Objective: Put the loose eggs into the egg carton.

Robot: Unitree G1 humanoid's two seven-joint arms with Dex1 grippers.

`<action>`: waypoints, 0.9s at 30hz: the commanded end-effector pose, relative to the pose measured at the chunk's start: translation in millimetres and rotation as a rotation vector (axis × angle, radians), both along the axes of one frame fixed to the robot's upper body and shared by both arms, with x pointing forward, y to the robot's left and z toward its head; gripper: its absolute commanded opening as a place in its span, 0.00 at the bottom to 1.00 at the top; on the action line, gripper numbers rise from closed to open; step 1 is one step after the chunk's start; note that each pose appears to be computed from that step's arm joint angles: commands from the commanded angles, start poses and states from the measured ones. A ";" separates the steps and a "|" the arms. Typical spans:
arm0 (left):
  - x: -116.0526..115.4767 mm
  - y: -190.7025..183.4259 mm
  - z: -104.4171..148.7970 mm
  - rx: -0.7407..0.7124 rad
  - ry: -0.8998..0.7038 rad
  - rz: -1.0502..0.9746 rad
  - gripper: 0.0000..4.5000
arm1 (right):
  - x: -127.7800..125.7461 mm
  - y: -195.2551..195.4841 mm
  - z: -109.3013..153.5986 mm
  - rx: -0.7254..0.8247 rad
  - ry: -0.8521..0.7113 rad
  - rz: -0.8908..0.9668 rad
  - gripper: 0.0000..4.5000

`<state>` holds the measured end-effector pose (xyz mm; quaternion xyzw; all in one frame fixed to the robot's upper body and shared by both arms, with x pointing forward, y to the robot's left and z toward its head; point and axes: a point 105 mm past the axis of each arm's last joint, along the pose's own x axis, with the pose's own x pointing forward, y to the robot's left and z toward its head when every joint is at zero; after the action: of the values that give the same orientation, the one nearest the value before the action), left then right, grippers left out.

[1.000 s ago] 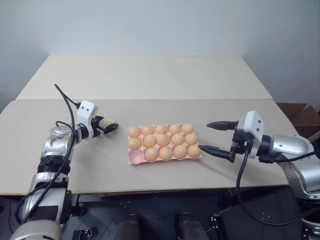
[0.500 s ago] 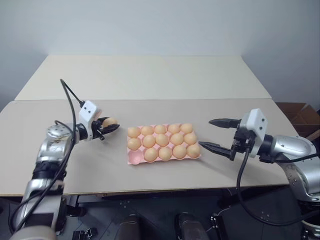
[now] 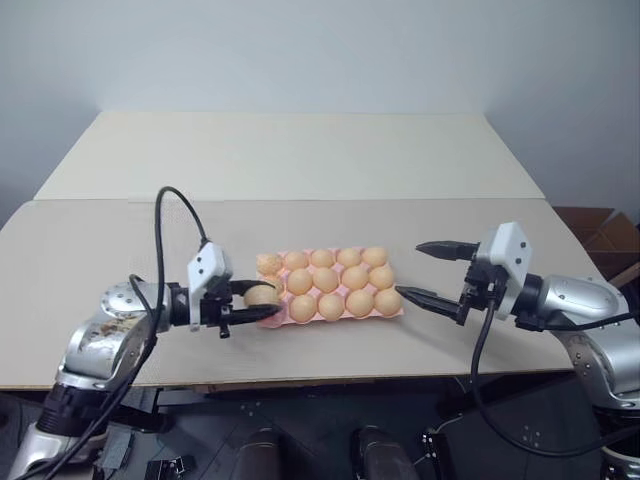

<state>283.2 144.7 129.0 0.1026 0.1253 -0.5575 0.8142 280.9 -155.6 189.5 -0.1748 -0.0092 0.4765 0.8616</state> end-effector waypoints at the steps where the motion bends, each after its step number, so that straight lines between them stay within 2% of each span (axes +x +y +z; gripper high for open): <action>1: -2.5 -5.7 10.6 0.003 -0.034 -0.035 0.78 | -4.0 2.6 11.2 0.004 -0.039 0.014 1.00; 4: 0.1 -0.5 21.5 -0.002 -0.079 -0.014 1.00 | -3.9 2.5 11.2 0.006 -0.039 0.011 1.00; 8: 0.8 22.4 44.7 -0.006 -0.157 0.041 1.00 | -3.3 2.7 11.5 0.007 -0.040 0.010 1.00; 13: -13.0 68.0 64.8 -0.014 -0.177 0.134 1.00 | -4.7 -1.6 9.8 -0.002 -0.032 0.028 1.00; 15: -19.8 84.4 65.5 -0.001 -0.161 0.174 1.00 | -5.2 -3.7 8.9 -0.007 -0.027 0.037 1.00; 20: -56.8 123.7 60.0 0.011 -0.086 0.259 1.00 | -10.6 -9.1 2.3 -0.034 0.004 0.080 1.00; 24: -80.1 133.4 48.3 -0.006 -0.026 0.312 1.00 | -14.4 -10.0 -2.0 -0.031 0.017 0.094 1.00; 27: -86.3 131.3 48.3 -0.027 -0.045 0.354 1.00 | -16.3 -10.4 -4.9 -0.028 0.028 0.094 1.00</action>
<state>197.8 280.2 162.0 0.0624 0.1439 -0.4070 0.8999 267.9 -164.9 172.4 -0.1675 0.0287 0.5187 0.8379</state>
